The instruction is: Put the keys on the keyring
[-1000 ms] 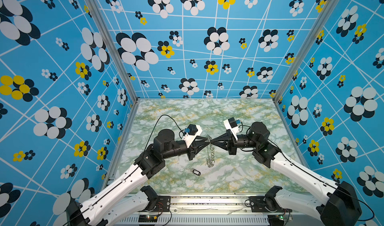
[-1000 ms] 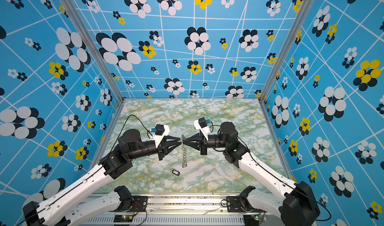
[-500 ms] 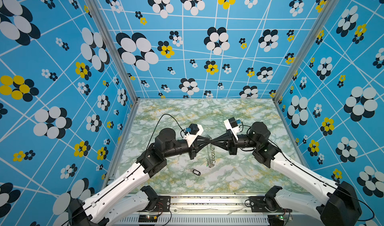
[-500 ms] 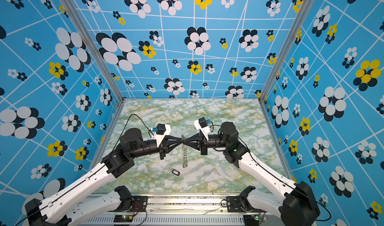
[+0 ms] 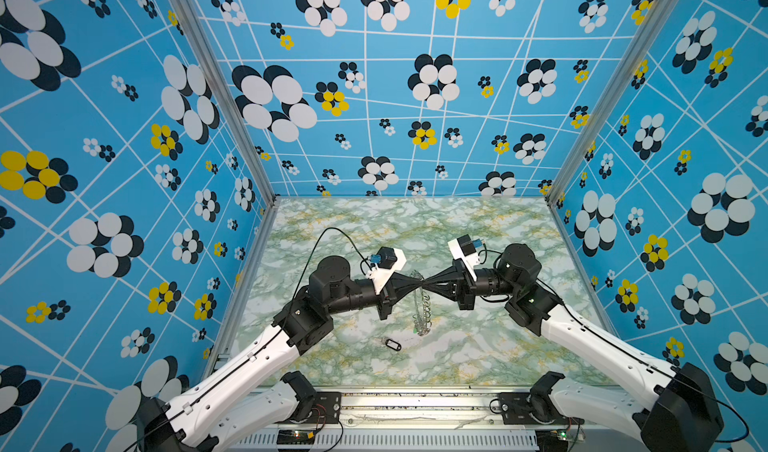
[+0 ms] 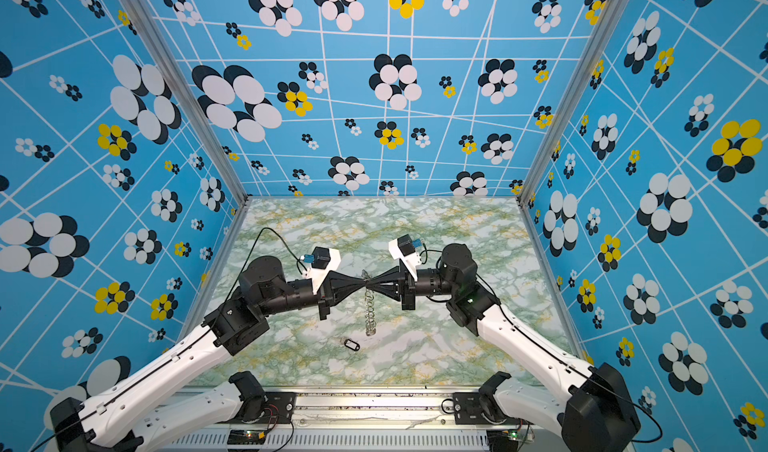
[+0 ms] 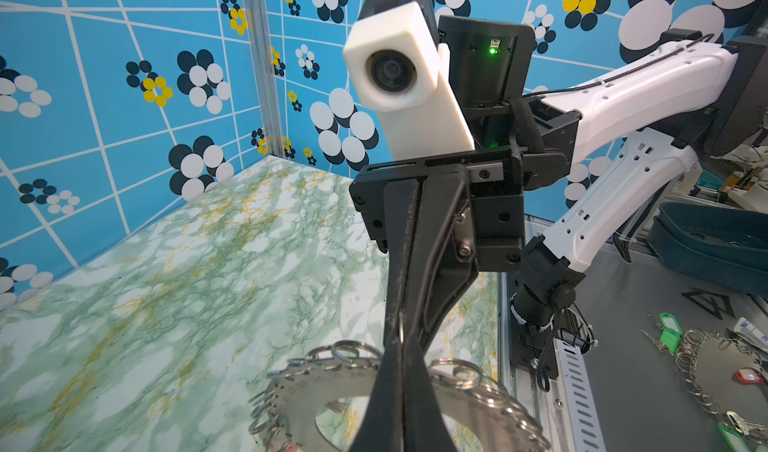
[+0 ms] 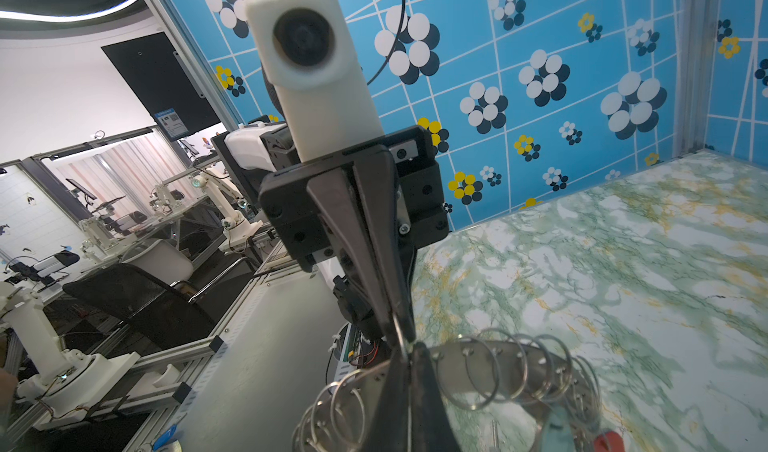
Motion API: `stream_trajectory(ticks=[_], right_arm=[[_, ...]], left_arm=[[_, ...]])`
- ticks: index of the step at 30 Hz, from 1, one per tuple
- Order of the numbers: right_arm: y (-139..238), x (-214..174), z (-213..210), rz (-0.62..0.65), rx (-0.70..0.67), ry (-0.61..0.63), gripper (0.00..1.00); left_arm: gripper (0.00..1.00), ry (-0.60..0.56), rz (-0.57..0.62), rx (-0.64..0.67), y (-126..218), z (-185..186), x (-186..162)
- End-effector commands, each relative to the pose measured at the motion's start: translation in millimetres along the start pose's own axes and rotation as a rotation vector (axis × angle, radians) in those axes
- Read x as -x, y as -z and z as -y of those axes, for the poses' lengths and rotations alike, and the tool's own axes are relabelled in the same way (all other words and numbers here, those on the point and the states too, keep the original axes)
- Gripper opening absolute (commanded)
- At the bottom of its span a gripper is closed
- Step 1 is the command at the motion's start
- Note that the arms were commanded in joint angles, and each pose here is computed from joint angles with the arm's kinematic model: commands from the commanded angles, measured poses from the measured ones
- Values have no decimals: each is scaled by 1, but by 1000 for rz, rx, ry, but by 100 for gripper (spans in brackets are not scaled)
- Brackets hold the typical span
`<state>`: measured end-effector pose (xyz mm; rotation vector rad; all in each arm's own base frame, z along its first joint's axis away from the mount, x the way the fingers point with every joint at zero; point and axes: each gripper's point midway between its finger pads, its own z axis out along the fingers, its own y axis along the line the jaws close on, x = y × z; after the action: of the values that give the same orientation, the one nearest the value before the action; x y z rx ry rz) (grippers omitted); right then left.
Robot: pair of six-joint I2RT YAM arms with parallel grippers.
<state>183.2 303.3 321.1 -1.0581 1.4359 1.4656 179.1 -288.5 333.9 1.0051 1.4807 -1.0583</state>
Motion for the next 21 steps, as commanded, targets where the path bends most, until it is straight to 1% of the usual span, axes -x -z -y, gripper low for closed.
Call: stream_trajectory(ticks=[1, 2, 4, 7, 14, 21], right_arm=[[3, 23, -12, 44, 17, 66, 0], [3, 21, -11, 36, 12, 65, 0], [4, 18, -11, 18, -1, 68, 9], [7, 17, -14, 1, -10, 84, 15], [5, 16, -15, -15, 10, 73, 16], [6, 2, -15, -62, 16, 45, 24]], left_arm=[[0, 0, -6, -59, 1, 10, -5], [0, -4, -4, -54, 2, 10, -4], [0, -14, -6, -52, 4, 10, -4], [0, -22, -28, -60, 5, 12, -4], [0, -30, -33, -73, 5, 14, -1], [0, -42, -37, -65, 7, 14, 2]])
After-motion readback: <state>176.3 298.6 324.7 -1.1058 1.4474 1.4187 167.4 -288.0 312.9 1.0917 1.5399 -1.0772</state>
